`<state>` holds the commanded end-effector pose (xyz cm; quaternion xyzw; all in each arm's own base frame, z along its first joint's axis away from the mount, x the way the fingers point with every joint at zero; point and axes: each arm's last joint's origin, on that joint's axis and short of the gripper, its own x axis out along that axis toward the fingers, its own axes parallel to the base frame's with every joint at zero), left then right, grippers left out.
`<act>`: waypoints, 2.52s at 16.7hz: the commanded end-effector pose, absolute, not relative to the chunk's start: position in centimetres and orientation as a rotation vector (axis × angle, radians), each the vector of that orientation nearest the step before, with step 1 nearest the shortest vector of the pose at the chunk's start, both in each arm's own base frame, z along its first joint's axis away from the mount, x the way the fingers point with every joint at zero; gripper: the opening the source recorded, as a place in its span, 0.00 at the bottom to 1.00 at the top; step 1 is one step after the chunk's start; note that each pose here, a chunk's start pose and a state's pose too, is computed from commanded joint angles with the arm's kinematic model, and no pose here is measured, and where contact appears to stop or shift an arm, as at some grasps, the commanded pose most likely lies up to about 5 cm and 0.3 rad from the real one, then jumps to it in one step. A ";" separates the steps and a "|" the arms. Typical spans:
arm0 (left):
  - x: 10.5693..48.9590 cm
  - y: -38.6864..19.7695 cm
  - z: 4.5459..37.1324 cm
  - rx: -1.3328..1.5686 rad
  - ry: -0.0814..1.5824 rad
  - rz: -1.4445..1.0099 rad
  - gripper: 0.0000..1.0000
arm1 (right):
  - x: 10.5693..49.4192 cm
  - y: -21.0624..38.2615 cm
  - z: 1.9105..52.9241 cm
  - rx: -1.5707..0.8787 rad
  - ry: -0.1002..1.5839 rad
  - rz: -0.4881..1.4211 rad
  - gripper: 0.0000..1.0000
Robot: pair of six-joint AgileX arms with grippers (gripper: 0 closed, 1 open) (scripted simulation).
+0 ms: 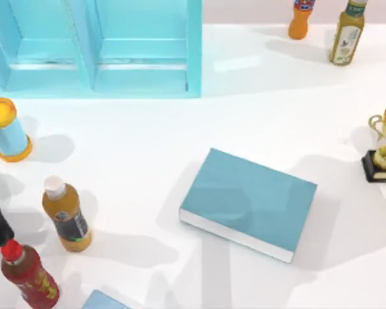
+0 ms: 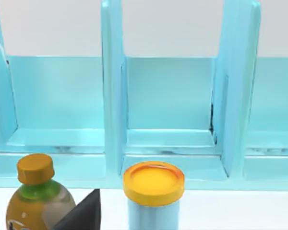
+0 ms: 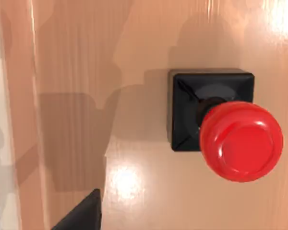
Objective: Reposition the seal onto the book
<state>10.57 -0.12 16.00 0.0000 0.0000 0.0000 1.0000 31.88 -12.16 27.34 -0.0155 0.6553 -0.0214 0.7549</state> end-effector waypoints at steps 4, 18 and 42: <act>10.6 -0.1 16.0 0.000 0.000 0.000 1.00 | 33.6 -14.5 26.2 0.005 1.557 -0.011 1.00; 10.6 -0.1 16.0 0.000 0.000 0.000 1.00 | 34.1 -14.9 19.6 0.008 1.566 -0.007 1.00; 10.6 -0.1 16.0 0.000 0.000 0.000 1.00 | 33.7 -14.8 16.1 0.010 1.571 -0.006 0.00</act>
